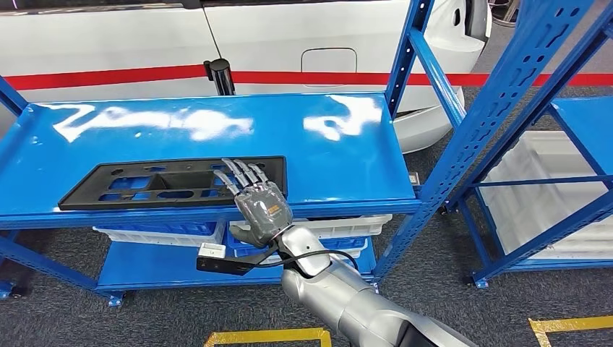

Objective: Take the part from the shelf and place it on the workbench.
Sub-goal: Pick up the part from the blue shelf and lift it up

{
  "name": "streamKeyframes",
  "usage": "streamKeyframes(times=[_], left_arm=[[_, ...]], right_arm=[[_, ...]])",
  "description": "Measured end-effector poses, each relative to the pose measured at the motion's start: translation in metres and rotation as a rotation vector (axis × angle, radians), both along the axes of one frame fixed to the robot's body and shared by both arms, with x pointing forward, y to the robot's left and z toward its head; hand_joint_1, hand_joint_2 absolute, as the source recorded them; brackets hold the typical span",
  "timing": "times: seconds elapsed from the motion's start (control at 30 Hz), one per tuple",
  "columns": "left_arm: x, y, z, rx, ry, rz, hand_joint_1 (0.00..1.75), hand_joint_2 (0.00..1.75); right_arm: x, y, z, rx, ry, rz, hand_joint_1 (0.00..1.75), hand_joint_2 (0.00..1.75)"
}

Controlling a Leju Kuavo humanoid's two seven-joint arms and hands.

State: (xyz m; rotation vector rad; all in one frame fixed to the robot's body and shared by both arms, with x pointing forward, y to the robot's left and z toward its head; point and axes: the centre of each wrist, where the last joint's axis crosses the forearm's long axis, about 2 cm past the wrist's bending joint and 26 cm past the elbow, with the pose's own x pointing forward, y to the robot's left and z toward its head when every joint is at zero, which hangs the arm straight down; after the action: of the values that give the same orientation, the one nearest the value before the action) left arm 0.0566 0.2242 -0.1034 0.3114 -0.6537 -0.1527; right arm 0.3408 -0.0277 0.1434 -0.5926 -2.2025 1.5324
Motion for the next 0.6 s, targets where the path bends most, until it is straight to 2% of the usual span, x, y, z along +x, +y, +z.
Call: streamKeyframes(times=[0.37, 0.6], left_arm=[[0.0, -0.001, 0.0, -0.024, 0.013, -0.018, 0.0, 0.0], [-0.005, -0.001, -0.001, -0.025, 0.029, -0.013, 0.0, 0.0]], right_arm=[[0.007, -0.008, 0.001, -0.011, -0.034, -0.022, 0.0, 1.75], [0.001, -0.011, -0.01, -0.006, -0.001, -0.036, 0.0, 1.75]])
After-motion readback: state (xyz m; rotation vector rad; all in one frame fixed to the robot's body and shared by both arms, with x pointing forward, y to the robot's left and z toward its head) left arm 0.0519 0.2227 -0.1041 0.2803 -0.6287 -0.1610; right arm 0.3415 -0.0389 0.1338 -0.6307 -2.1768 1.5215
